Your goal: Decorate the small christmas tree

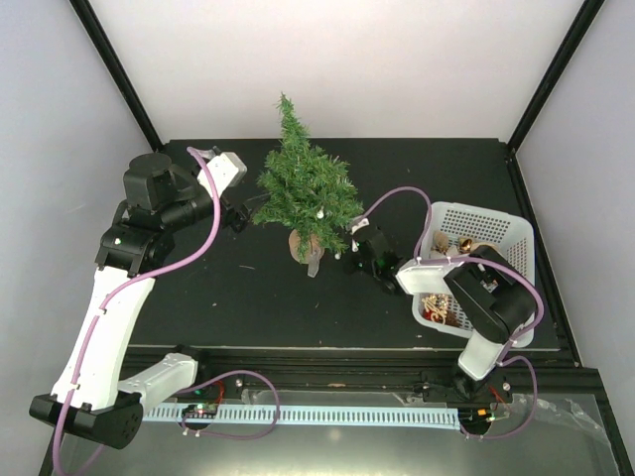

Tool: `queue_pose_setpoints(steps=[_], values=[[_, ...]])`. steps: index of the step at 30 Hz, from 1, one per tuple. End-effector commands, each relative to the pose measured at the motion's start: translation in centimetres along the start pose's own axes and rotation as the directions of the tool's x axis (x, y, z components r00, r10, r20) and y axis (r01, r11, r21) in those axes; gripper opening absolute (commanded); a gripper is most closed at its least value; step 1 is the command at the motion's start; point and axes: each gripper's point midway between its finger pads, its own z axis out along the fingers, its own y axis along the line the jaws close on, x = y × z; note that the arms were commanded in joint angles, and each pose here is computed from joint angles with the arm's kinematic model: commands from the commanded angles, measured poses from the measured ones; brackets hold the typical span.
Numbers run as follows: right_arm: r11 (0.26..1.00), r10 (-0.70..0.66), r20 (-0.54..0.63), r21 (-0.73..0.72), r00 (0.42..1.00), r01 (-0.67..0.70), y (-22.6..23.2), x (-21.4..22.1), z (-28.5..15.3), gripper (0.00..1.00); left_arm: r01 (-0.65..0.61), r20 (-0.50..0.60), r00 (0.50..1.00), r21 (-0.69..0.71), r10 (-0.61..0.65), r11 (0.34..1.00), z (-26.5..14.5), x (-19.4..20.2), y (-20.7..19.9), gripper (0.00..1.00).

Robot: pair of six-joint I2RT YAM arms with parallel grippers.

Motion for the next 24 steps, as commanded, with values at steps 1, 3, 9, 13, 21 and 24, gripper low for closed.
queue_pose_setpoints(steps=[1, 3, 9, 13, 21, 24], values=[[0.996, 0.049, 0.1, 0.067, 0.994, -0.056, -1.7, -2.0, -0.5, 0.04, -0.004, 0.006, 1.0, 0.005, 0.004, 1.0, -0.2, 0.0, 0.0, 0.99], [0.994, 0.05, 0.116, 0.086, 0.992, -0.06, -2.2, -2.0, -1.1, 0.03, -0.002, 0.005, 1.0, 0.004, 0.002, 1.0, -0.1, 0.0, 0.0, 0.99], [0.988, 0.064, 0.165, 0.13, 0.984, -0.086, -4.0, -2.2, -3.1, 0.02, -0.001, 0.012, 1.0, 0.006, 0.001, 1.0, -0.1, -0.2, 0.0, 0.99], [0.983, 0.054, 0.21, 0.162, 0.976, -0.089, -5.0, -3.0, -5.0, 0.02, 0.002, 0.016, 1.0, 0.01, -0.002, 1.0, -0.2, -0.3, -0.1, 0.99], [0.996, 0.034, 0.2, 0.069, 0.979, -0.049, -3.7, -3.9, -5.4, 0.15, -0.004, 0.02, 1.0, 0.015, 0.004, 1.0, -0.5, -0.3, -0.3, 0.99], [0.998, 0.061, 0.216, -0.001, 0.975, -0.063, -2.8, -3.5, -5.1, 0.28, -0.007, 0.027, 1.0, 0.018, 0.007, 1.0, -0.5, -0.3, -0.4, 0.99]])
